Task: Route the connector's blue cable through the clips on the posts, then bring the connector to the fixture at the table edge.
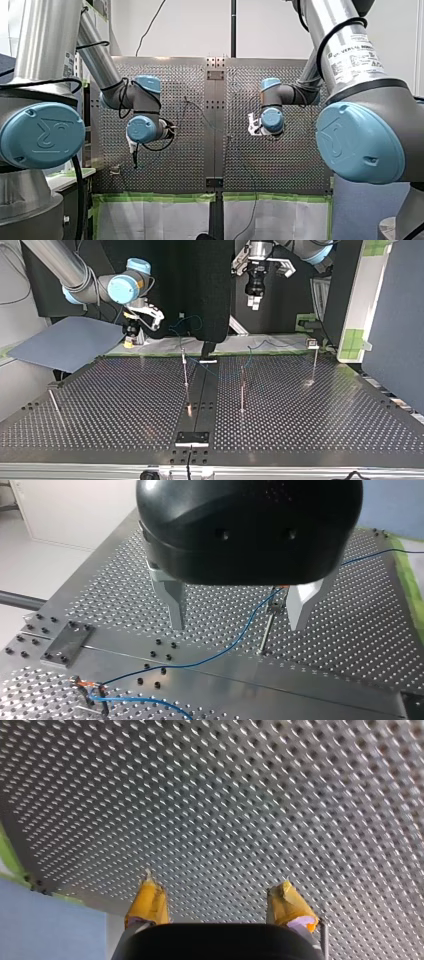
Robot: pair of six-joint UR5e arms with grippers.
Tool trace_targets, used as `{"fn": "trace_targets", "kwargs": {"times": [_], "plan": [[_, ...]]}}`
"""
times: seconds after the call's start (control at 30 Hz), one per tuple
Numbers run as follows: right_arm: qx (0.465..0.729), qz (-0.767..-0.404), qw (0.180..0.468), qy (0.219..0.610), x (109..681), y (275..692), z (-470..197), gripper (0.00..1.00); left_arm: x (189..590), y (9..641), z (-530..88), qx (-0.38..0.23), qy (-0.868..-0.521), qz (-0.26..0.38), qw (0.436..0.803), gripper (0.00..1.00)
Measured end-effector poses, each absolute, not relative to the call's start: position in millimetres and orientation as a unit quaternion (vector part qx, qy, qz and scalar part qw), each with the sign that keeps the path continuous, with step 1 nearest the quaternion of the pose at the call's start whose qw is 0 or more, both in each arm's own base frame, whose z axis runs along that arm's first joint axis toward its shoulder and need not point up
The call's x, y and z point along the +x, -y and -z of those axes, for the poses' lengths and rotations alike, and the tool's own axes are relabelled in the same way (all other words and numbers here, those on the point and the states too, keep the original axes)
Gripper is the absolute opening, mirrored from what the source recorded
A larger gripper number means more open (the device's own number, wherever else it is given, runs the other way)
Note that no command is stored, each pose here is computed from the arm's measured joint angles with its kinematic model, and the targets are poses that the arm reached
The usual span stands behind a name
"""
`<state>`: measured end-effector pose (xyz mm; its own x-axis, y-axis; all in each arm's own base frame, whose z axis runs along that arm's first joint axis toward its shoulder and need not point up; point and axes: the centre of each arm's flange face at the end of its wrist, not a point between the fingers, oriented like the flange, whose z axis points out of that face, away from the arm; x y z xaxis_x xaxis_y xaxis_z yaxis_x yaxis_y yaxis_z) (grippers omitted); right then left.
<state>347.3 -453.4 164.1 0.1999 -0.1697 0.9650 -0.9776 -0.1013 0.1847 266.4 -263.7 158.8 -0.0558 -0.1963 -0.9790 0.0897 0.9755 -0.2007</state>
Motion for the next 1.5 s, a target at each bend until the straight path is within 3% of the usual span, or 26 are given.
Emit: {"fn": "trace_targets", "kwargs": {"times": [0.33,1.5], "plan": [[0.639,-0.416,0.458,0.457,373,432,-131,1.00,270,263,-162,-0.047,-0.709,0.104,0.696,1.00],[0.640,-0.416,0.457,0.456,374,431,-130,1.00,270,263,-162,-0.048,-0.709,0.104,0.696,1.00]]}}
